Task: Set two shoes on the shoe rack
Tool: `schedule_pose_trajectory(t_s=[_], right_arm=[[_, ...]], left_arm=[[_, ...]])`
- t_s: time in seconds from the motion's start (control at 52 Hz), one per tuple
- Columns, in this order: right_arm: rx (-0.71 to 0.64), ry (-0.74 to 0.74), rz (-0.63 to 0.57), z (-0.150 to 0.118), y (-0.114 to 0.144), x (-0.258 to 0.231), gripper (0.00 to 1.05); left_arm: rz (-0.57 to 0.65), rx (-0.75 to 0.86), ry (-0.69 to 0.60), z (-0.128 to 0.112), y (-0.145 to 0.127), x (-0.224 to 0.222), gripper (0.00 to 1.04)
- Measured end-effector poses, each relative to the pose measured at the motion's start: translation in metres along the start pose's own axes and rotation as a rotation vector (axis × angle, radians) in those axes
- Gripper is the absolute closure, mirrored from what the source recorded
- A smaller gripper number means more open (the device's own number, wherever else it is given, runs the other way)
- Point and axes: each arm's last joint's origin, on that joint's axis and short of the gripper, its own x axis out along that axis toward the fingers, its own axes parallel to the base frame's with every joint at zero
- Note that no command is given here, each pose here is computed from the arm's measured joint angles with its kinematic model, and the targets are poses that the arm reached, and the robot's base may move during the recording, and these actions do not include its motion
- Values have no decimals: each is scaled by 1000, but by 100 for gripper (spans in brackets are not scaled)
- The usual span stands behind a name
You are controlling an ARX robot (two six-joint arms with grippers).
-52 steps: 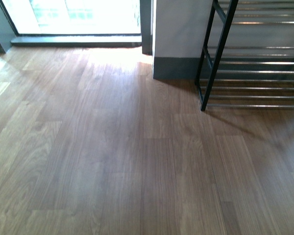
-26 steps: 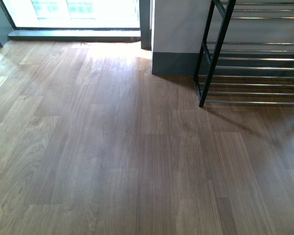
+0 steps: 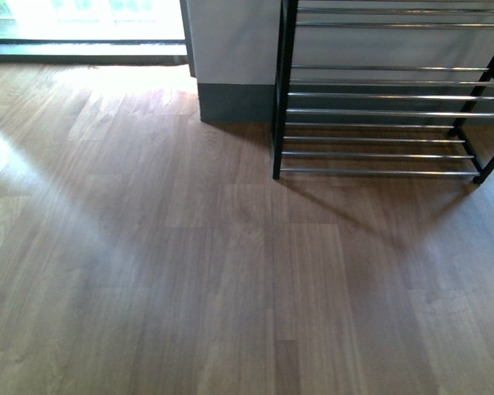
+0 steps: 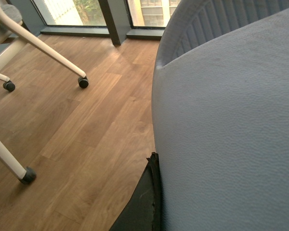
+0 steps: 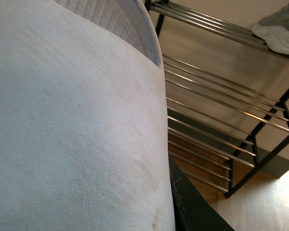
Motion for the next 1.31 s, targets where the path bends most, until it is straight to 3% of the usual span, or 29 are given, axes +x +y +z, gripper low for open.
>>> schedule_pose_trajectory(t_s=[1.308], right_arm=[[11,5,0,-2,0,0,103]], left_arm=[[-3,4,2,-1,0,0,103]])
